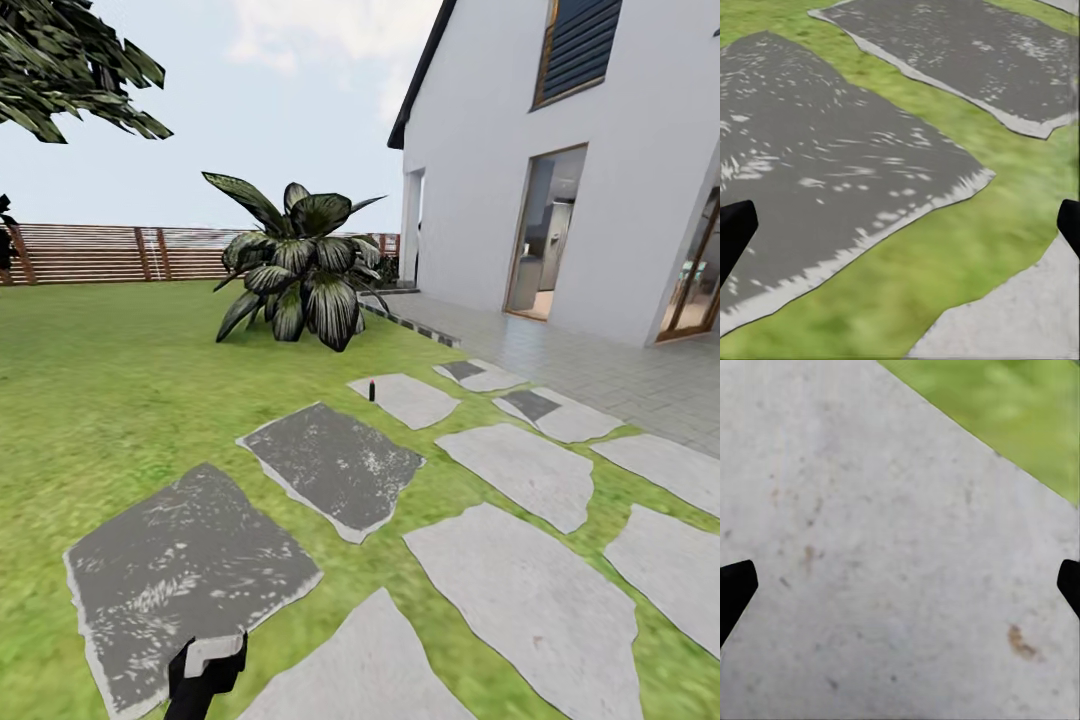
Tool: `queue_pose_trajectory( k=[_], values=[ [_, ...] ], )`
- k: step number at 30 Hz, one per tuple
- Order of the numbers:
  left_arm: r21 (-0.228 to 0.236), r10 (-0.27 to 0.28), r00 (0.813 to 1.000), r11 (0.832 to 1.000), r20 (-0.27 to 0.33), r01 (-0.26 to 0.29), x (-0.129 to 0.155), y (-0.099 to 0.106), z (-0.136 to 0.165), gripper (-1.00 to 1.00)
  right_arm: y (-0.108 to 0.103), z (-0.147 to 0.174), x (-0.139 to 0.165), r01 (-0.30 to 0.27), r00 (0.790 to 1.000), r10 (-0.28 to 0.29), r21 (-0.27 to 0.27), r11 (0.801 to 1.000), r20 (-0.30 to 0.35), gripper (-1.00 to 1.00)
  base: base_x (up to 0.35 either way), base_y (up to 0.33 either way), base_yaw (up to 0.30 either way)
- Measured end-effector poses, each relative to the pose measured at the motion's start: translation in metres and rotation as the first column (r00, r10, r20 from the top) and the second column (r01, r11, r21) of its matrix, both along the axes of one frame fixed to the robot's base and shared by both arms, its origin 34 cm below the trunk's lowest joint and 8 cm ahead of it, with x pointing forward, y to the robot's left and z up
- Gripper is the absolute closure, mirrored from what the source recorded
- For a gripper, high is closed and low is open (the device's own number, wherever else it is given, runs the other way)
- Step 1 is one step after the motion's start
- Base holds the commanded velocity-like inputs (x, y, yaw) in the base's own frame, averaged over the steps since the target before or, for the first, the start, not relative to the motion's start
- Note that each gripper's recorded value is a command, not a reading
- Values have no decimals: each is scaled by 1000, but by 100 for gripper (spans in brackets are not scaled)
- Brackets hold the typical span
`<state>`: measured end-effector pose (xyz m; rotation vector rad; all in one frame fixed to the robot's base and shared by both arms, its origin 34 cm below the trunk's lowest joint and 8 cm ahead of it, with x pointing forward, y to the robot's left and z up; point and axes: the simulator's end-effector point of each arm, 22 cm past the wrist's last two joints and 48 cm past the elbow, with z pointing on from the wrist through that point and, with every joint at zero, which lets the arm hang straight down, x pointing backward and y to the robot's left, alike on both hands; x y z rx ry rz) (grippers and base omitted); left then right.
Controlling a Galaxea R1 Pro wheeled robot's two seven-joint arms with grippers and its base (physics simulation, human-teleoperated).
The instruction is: In the garden, pick up the pesticide atomizer on the floor and spray pesticide onto both trees until each tree trunk is fully covered.
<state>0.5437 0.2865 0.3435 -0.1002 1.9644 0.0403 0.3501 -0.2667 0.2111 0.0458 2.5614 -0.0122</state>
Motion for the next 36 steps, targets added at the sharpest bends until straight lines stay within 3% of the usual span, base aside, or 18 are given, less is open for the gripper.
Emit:
queue_pose_trajectory(
  k=[2,5,8,13,36],
  values=[
    [-35,-17,999,999,-30,16,-10,-26,-13,-100,1,0,-1,-5,1000,5,-2,1000,-2,-100,323,-3,0],
    [-49,-19,1000,999,-18,18,-13,-37,-14,-100,1,-1,-1,-8,1000,8,-3,1000,-3,-100,276,-44,0],
    [-22,-7,1000,1000,24,7,-11,-17,-6,-100,1,-1,-1,-9,1000,9,-4,1000,-3,-100,253,-87,0],
    [-7,-3,999,1000,37,3,-10,-7,-3,-100,1,-1,-1,-10,1000,10,-4,1000,-3,-100,264,-103,0],
    [-10,-9,1000,1000,6,9,-19,-11,-14,-100,1,-1,-1,1,1000,-1,1,1000,-3,-100,314,-42,0]
  ],
)
